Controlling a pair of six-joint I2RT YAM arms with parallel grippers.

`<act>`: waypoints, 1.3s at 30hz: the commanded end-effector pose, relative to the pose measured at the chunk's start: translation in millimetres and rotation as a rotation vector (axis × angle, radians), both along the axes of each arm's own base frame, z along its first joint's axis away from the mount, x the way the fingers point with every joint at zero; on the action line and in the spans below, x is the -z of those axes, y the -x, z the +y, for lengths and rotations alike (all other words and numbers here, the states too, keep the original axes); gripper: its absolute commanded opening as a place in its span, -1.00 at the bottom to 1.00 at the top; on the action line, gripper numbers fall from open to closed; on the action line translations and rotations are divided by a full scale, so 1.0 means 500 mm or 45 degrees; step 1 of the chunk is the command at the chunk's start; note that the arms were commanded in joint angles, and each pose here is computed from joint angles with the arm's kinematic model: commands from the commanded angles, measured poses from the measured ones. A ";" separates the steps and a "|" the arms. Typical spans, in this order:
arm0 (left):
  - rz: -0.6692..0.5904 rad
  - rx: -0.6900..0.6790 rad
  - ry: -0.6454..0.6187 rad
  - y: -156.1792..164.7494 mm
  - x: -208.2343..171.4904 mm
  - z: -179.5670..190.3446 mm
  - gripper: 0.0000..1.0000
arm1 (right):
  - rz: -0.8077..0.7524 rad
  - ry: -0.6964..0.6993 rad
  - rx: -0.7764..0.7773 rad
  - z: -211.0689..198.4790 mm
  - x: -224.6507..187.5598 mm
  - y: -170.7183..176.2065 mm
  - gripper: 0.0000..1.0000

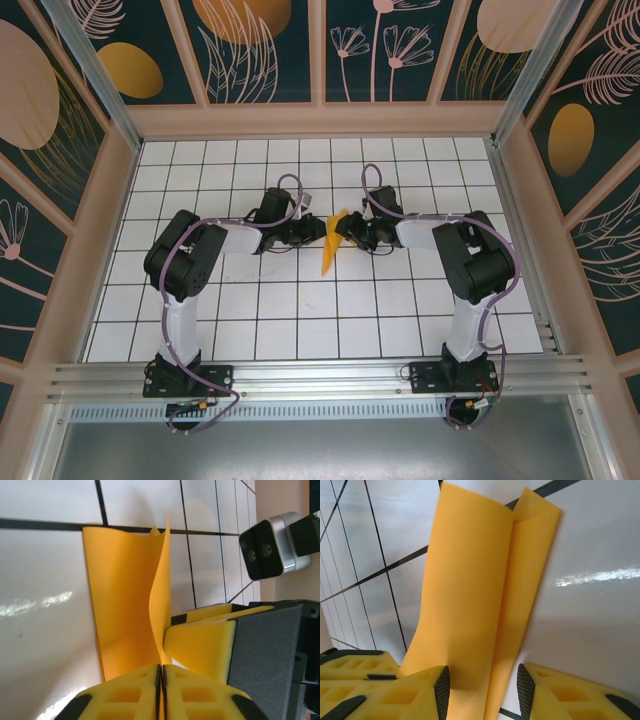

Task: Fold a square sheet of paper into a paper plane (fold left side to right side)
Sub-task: Fold the wing for the fifth time at the center of the table.

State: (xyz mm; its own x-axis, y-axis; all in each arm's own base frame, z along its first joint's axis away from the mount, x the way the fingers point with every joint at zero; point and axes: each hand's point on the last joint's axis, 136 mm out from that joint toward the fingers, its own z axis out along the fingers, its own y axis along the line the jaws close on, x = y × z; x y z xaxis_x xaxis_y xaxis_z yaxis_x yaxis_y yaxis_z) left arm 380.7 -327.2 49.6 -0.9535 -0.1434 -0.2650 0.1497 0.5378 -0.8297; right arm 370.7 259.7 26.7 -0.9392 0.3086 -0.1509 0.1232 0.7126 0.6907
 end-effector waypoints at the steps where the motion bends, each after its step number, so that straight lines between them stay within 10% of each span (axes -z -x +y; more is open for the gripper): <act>1: -0.006 0.003 -0.033 -0.013 0.018 0.000 -0.87 | 0.175 0.191 -0.018 -0.033 0.124 0.063 -0.12; 15: -0.035 0.002 -0.073 -0.026 0.030 0.000 -1.00 | 0.021 0.097 -0.010 -0.037 0.040 0.022 0.00; 28: -0.032 -0.003 -0.079 -0.029 0.035 0.001 -1.00 | -0.096 -0.003 0.065 -0.055 -0.062 -0.086 0.68; 39: -0.027 0.001 -0.073 -0.027 0.035 -0.001 -1.00 | -0.071 0.023 0.046 -0.025 -0.045 -0.135 0.72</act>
State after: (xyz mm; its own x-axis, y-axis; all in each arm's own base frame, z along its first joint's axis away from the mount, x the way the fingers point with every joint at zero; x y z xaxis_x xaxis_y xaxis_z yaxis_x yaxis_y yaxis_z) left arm 389.3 -327.2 36.9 -0.9510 -0.1360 -0.2778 0.1528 0.5745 -0.8041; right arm 438.1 242.5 55.4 -0.9060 0.3579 -0.2259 0.1033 0.7047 0.7020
